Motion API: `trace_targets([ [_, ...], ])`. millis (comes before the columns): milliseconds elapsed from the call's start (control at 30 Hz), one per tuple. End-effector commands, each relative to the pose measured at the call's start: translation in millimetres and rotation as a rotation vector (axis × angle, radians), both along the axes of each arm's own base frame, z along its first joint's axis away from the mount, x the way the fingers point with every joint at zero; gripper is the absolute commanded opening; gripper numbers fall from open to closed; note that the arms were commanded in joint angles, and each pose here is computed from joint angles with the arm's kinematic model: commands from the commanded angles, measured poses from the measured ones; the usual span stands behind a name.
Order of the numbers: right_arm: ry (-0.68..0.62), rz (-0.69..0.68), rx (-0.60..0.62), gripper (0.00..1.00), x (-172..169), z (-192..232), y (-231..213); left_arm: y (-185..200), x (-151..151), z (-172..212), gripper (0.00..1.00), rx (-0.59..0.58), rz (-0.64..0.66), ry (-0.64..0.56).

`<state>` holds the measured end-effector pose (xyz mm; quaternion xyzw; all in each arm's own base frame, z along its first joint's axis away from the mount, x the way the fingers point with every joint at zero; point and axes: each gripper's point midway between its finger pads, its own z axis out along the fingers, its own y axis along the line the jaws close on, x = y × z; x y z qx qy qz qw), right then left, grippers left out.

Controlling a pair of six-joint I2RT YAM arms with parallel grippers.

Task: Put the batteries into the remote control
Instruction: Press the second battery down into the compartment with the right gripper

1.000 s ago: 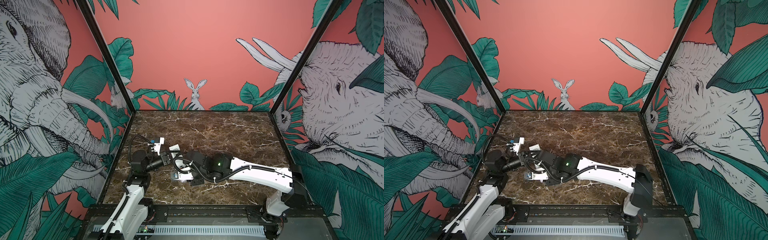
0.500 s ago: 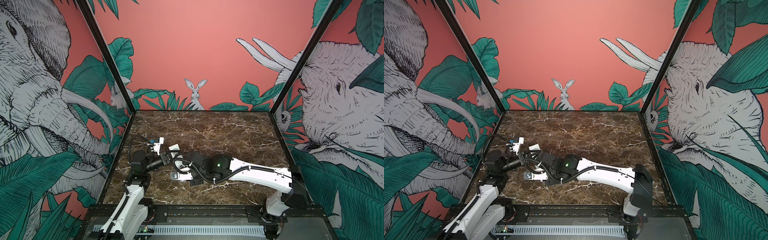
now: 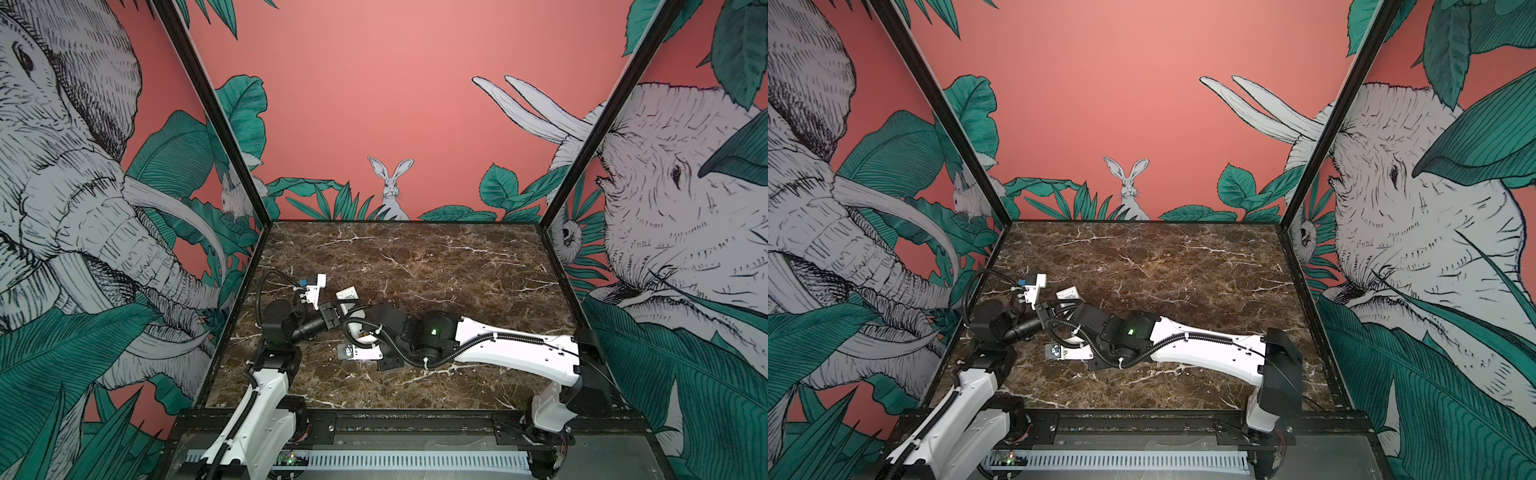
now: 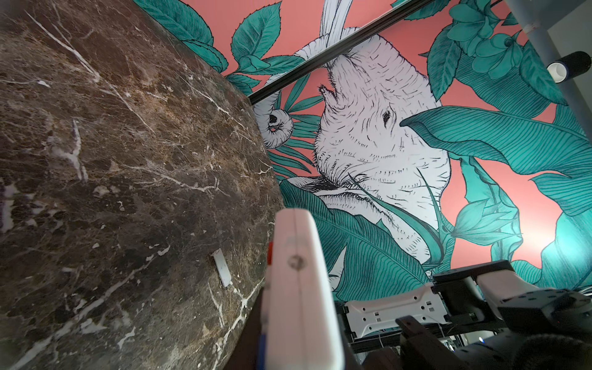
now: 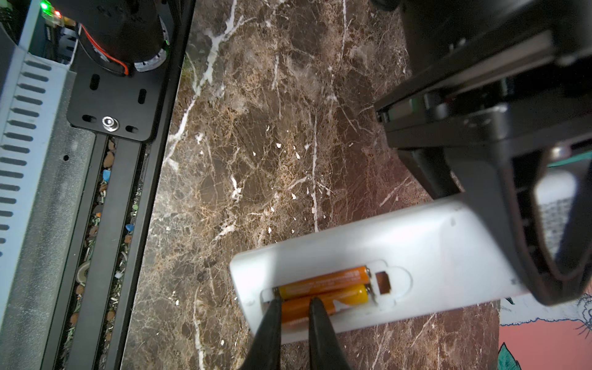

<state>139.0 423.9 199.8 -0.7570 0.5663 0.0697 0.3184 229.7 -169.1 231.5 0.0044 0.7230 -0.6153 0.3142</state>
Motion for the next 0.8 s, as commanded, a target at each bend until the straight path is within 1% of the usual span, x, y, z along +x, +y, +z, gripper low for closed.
trace_targets([
  [0,-0.015,-0.022,-0.034,0.16,7.3,-21.2,2.7,-6.2,-12.6,21.0,0.0,-0.039,-0.071,-0.036],
  [367,-0.01,-0.043,-0.042,0.13,11.9,-26.3,0.9,-6.0,-11.8,21.2,0.0,-0.039,-0.068,-0.036],
  [767,-0.005,-0.063,-0.047,0.03,15.3,-28.6,-2.8,-6.1,-10.5,18.9,0.0,-0.039,-0.066,-0.032],
])
